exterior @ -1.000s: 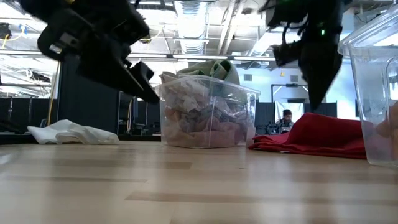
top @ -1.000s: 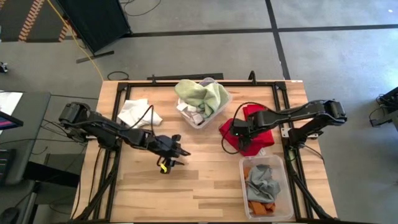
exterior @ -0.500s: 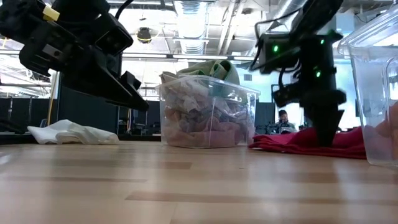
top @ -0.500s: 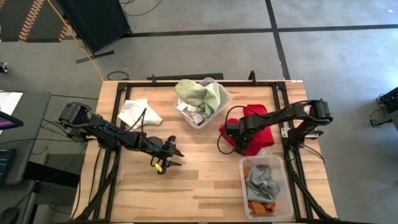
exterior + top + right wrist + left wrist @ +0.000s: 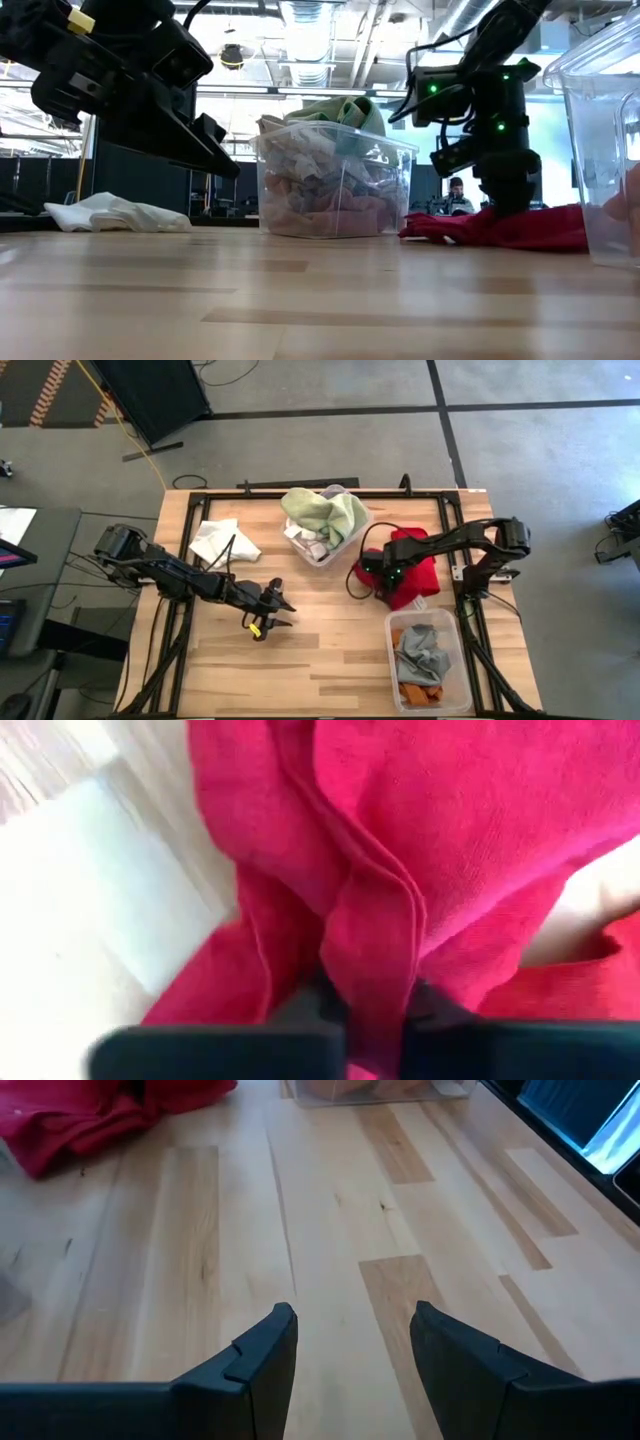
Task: Sort towels by color in basket
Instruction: Put the left red towel into the bottom transparent bin
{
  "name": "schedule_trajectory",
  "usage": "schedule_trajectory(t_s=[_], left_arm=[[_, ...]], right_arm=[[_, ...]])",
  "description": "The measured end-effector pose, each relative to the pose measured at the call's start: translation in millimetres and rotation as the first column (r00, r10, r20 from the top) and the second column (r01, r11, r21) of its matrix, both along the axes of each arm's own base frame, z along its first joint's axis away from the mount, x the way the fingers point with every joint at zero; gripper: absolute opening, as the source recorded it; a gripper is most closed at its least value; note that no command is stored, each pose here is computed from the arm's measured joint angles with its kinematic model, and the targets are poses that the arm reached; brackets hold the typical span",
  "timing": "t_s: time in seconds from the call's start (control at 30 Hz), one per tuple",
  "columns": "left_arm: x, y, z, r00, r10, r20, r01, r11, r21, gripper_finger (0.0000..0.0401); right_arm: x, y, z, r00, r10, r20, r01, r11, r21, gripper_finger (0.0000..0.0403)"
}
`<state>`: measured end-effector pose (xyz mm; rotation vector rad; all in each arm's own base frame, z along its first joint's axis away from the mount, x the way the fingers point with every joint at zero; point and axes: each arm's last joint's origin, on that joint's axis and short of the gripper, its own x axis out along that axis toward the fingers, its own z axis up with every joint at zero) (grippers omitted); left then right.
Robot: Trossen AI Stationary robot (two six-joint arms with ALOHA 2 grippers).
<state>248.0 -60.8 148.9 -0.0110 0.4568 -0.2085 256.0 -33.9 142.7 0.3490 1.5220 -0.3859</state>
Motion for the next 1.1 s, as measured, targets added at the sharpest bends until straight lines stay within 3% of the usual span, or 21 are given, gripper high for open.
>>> schedule_trajectory(t_s=[0.07,0.5,0.77,1.0,1.1], left_arm=[[0,0,0,1.000,-0.001,0.000,0.001,1.000,0.005,0.0185],[0,0,-1,1.000,0.000,-0.006,0.000,1.000,0.006,0.0185],[0,0,-1,1.000,0.000,-0.008,0.000,1.000,0.006,0.0185],[-1,0,-1,1.000,0.000,-0.016,0.001,1.000,0.009,0.0185],[-1,0,-2,1.000,0.000,-0.025,0.001,1.000,0.011,0.0185]], right_arm=[[-1,-1,6,0.999,0.000,0.035,0.001,1.000,-0.012,0.0024],[-11,8,88,0.954,0.001,0.300,0.050,0.985,-0.164,0.0024],[-16,37,148,0.852,0.102,0.514,0.010,0.978,-0.211,0.0024],[-27,82,188,0.749,0.168,0.641,-0.085,0.984,-0.159,0.0024],[-37,107,195,0.734,0.200,0.649,-0.158,0.980,-0.123,0.0024]])
